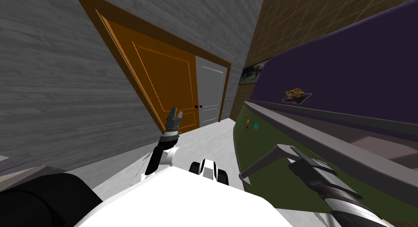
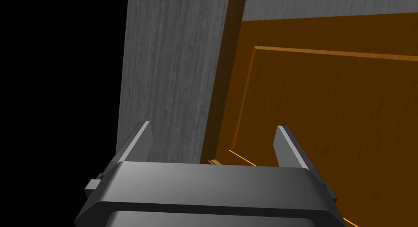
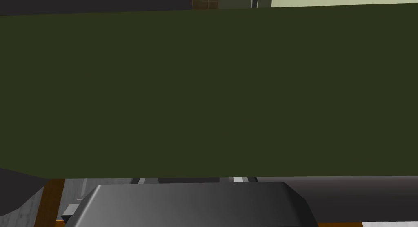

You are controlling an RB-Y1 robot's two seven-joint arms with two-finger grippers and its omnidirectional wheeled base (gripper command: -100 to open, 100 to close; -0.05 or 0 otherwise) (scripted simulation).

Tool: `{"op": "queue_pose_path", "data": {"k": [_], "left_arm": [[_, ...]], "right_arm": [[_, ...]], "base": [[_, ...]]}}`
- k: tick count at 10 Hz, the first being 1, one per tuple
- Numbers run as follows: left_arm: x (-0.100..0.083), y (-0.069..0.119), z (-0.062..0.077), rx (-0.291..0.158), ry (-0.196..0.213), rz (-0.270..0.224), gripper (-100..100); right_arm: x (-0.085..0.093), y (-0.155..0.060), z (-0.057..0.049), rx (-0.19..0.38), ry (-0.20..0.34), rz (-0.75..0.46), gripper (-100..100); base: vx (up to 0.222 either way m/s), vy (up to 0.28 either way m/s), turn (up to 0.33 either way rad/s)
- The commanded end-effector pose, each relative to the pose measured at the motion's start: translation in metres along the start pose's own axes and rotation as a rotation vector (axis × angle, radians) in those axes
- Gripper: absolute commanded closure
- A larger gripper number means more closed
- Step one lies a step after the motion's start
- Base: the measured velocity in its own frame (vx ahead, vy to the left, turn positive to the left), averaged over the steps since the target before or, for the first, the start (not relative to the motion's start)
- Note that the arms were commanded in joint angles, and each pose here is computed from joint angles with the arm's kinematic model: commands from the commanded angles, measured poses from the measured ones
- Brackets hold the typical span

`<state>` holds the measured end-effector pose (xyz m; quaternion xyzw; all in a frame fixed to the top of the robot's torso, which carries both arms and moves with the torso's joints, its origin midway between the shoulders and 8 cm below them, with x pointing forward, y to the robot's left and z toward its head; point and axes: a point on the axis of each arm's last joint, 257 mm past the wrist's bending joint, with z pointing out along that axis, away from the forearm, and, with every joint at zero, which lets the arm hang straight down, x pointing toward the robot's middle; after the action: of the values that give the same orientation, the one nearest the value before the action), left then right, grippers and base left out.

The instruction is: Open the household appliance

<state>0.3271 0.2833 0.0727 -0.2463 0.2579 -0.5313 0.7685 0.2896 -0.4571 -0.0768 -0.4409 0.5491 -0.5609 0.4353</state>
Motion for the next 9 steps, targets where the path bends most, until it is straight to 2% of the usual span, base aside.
{"op": "queue_pose_path", "data": {"k": [1, 3, 4, 7, 9], "left_arm": [[0.000, 0.000, 0.000, 0.000, 0.000, 0.000, 0], [0.000, 0.000, 0.000, 0.000, 0.000, 0.000, 0], [0.000, 0.000, 0.000, 0.000, 0.000, 0.000, 0], [0.000, 0.000, 0.000, 0.000, 0.000, 0.000, 0], [0.000, 0.000, 0.000, 0.000, 0.000, 0.000, 0]], "right_arm": [[0.009, -0.003, -0.002, 0.006, 0.022, -0.002, 100], [0.024, -0.002, -0.005, 0.006, 0.063, -0.001, 100], [0.024, -0.002, -0.005, 0.006, 0.063, -0.001, 100], [0.044, -0.005, -0.011, 0.012, 0.122, -0.002, 100], [0.051, -0.006, -0.013, 0.014, 0.142, -0.002, 100]], "base": [[0.043, 0.111, -0.017], [0.105, 0.170, -0.037], [0.122, 0.189, -0.039], [0.121, 0.239, -0.033], [0.141, 0.224, -0.028]]}}
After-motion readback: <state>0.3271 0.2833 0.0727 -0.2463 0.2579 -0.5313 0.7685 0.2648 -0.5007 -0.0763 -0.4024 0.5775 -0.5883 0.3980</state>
